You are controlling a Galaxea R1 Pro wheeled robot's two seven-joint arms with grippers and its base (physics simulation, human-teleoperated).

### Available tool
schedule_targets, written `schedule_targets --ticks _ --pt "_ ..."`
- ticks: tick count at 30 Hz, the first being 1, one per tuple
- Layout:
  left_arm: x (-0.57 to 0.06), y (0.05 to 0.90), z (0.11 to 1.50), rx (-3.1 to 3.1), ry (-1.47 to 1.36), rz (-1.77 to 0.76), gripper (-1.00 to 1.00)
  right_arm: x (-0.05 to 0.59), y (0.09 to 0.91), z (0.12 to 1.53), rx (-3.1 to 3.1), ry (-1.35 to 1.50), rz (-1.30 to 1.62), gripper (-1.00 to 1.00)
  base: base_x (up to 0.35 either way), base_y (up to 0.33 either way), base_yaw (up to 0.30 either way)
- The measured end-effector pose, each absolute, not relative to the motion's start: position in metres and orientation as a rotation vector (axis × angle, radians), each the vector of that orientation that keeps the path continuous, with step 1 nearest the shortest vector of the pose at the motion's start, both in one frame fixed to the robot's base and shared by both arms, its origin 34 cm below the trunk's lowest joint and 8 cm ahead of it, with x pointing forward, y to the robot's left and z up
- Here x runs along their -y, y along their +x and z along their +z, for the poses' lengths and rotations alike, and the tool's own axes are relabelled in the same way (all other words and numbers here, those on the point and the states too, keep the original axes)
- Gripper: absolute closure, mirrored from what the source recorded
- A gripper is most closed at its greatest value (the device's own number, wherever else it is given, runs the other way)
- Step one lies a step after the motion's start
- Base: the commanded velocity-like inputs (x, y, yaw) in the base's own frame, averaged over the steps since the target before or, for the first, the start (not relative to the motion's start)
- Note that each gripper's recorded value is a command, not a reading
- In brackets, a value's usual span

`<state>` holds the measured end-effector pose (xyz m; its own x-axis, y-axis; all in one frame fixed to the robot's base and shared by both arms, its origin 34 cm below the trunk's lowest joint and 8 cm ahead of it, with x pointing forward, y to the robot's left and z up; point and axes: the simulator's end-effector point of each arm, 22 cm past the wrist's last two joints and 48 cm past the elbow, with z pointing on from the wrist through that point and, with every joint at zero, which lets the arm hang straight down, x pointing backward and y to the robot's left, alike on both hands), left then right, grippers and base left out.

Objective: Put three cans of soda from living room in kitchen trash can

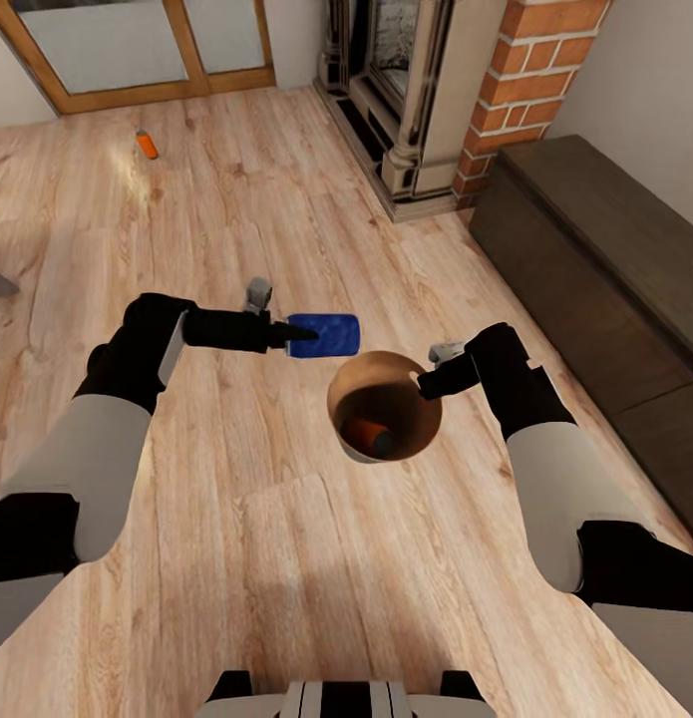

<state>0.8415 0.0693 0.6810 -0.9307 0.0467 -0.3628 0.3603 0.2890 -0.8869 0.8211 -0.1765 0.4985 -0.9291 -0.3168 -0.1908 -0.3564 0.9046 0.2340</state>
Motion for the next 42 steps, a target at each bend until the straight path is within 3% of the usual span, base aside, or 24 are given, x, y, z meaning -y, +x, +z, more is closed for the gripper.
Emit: schedule_targets --ticks 16,27,42 --pt "-0.026 0.793 0.655 -2.454 0.690 -1.611 1.00 0.165 0.821 0.505 -2.915 -0.499 0.442 1.00 0.000 0.000 0.000" --pt "0.019 0.765 0.603 -2.605 0.967 -1.279 1.00 0.124 0.817 0.510 -2.896 -0.533 0.512 1.00 0.000 0.000 0.000" --pt "0.015 0.736 0.556 -2.695 1.233 -0.981 1.00 0.120 0.818 0.511 -2.888 -0.561 0.492 1.00 0.000 0.000 0.000"
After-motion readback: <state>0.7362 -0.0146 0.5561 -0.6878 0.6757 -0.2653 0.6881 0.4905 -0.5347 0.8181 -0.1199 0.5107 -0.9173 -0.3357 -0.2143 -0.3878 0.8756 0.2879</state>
